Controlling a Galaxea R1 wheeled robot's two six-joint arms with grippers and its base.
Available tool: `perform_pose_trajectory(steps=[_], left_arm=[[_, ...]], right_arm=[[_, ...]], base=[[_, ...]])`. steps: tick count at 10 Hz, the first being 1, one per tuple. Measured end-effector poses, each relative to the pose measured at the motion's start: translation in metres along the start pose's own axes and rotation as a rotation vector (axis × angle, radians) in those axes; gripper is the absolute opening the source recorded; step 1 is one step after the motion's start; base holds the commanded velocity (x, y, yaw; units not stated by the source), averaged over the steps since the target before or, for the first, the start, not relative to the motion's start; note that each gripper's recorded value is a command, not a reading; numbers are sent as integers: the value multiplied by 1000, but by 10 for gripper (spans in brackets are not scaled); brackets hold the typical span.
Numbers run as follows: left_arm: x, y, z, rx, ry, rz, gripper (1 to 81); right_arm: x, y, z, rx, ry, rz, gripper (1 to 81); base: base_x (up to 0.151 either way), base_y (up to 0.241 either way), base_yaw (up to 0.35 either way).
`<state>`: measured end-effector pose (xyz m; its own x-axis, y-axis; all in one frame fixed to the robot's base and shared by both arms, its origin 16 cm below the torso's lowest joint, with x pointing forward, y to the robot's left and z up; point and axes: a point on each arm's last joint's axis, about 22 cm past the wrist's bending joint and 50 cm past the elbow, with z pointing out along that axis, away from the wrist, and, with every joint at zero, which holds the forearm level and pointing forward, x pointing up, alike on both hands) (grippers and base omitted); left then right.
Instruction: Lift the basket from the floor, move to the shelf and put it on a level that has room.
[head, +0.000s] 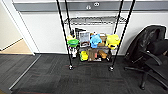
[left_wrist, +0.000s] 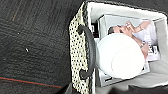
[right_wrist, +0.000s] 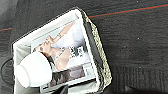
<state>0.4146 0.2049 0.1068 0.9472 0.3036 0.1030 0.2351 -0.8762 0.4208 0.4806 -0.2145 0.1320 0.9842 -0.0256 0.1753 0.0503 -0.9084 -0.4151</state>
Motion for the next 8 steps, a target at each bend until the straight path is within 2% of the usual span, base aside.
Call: perform_pose_trajectory(steps=[2,4,5,8], left_arm=[[1,-6,5,-3,25,-19,811],[-2,-25,7,10,44,-41,811],[-1,-28,14,7,52,-39,811],[8,-31,37,-10,83,-26,811]], right_arm=[[11,-5,15,9,-4,-21,811],[46,-26,31,39,27,-49,811],[63,-27,35,44,53,-57,811],[70,-16,51,33,63,-74,811]], base=[[0,0,0],[0,0,0],[0,0,0],[0,0,0]])
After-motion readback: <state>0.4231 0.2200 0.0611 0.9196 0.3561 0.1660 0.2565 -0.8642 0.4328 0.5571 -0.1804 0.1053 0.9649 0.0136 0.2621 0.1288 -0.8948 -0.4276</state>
